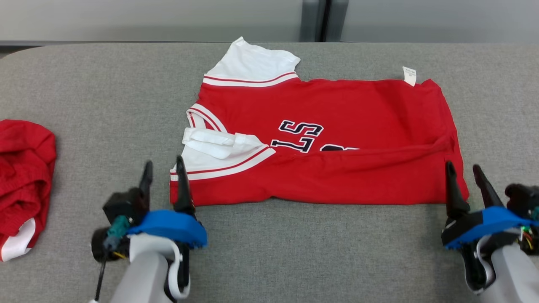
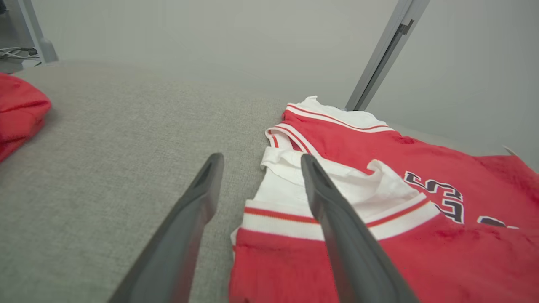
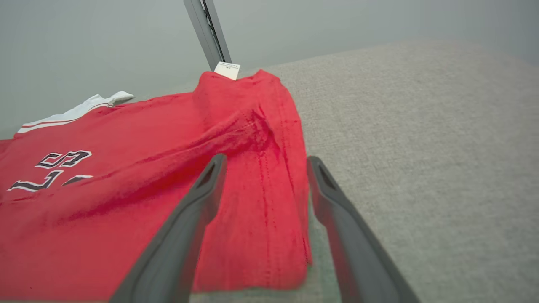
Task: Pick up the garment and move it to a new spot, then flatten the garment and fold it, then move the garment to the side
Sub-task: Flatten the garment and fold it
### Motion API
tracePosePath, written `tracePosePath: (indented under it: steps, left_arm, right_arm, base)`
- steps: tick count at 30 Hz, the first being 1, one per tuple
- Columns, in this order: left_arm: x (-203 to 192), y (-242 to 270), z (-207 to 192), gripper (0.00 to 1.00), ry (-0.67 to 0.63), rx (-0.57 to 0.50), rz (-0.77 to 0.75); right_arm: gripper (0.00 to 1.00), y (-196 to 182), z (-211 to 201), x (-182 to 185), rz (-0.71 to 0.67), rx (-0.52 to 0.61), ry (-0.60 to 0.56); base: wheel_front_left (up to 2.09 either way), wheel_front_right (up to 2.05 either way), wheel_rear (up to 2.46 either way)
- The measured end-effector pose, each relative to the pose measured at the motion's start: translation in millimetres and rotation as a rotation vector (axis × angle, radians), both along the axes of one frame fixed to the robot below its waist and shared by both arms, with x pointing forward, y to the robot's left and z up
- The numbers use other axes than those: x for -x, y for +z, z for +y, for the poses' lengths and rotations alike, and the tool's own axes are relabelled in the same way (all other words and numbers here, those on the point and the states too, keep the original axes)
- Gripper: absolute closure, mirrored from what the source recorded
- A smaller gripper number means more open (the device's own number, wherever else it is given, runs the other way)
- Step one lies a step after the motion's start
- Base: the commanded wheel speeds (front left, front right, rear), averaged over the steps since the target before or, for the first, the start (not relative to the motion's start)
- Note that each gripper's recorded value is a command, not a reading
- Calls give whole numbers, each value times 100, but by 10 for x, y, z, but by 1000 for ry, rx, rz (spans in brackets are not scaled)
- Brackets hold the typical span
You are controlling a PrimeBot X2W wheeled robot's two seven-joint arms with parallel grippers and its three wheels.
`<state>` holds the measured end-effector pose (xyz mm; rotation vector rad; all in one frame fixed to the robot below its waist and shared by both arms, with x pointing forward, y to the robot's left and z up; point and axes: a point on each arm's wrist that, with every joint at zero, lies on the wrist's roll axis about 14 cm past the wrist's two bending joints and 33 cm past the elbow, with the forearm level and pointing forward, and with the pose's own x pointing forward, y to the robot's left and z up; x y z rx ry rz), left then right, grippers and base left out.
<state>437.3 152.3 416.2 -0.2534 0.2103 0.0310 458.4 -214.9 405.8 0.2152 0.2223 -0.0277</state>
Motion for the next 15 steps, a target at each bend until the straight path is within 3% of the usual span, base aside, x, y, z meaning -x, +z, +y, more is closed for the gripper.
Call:
tracePosePath:
  steps: [13,14,15]
  left_arm:
    - [380,-710,-168,0,-40,42,251]
    - [397,-746,-180,8,-47,44,266]
    - [408,-770,-201,40,-64,38,277]
  right_arm:
    - [0,-483,8,320,168,24,16]
    - [0,-503,28,324,176,23,19]
    - [0,-511,61,320,180,17,25]
  base:
    - [0,0,0]
    - [0,0,0]
    - [0,0,0]
